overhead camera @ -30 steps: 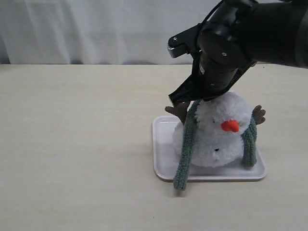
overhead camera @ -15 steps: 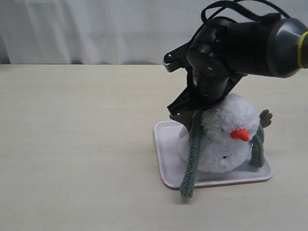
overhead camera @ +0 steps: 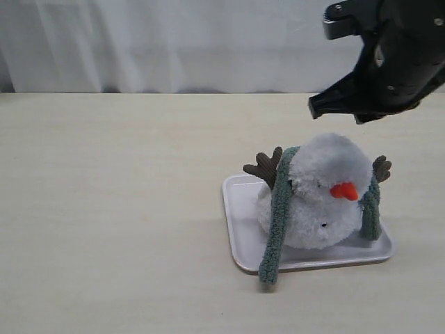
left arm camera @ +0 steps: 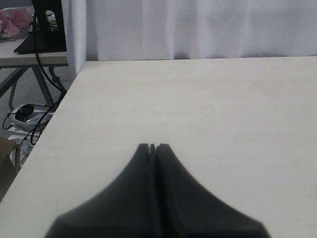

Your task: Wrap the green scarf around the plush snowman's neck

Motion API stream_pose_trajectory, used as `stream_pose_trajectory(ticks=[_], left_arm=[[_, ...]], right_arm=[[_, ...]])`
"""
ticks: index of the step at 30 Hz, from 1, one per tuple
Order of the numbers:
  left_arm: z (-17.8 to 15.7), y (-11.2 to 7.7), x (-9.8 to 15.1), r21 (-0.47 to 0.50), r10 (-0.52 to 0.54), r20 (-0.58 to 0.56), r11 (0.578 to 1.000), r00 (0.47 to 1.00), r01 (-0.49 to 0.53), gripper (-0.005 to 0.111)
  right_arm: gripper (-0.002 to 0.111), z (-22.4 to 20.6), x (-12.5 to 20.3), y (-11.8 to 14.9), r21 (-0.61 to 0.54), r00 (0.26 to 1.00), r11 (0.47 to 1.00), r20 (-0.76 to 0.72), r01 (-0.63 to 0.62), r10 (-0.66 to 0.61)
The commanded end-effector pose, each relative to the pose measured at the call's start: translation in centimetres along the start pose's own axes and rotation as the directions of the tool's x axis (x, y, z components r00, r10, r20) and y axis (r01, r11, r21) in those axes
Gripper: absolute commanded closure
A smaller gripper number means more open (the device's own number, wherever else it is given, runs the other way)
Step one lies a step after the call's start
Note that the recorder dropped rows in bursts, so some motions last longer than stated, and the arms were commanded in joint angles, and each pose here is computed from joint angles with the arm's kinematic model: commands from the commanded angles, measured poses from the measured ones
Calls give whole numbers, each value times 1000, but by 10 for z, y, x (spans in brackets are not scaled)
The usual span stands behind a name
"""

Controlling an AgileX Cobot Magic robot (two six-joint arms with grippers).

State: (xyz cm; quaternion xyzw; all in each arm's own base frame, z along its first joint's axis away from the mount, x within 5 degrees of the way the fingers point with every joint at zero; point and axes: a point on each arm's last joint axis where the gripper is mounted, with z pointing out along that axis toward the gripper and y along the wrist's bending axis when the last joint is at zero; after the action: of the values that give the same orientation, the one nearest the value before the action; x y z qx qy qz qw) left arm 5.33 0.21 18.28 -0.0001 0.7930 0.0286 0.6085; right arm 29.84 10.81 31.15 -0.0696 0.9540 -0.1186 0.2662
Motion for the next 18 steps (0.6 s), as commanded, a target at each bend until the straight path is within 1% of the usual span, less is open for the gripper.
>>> stream_pose_trajectory(ticks=[1,4,8,11,14,16,18], left_arm=[[0,0,-1,6,-7,17,1000,1000,7,107],[0,0,-1,6,-7,17,1000,1000,7,107],[0,0,-1,6,-7,17,1000,1000,7,107],[0,0,-1,6,-7,17,1000,1000,7,107],[0,0,-1,6,-7,17,1000,1000,7,107],[0,0,-1,6,-7,17,1000,1000,7,107],[0,0,-1,6,-7,17,1000,1000,7,107]], right_arm=[[77,-6,24,-29,-24,1000,1000,-18,-17,17],[74,0,42,-42,-92,998,994,-19,-57,56],[68,19,67,-49,-180,998,982,-40,-52,46],[60,36,83,-46,-239,999,971,-29,17,-25],[52,50,99,-37,-273,990,952,29,139,-137],[50,57,104,-36,-263,986,951,73,163,-149],[50,59,102,-35,-251,982,954,135,162,-132]])
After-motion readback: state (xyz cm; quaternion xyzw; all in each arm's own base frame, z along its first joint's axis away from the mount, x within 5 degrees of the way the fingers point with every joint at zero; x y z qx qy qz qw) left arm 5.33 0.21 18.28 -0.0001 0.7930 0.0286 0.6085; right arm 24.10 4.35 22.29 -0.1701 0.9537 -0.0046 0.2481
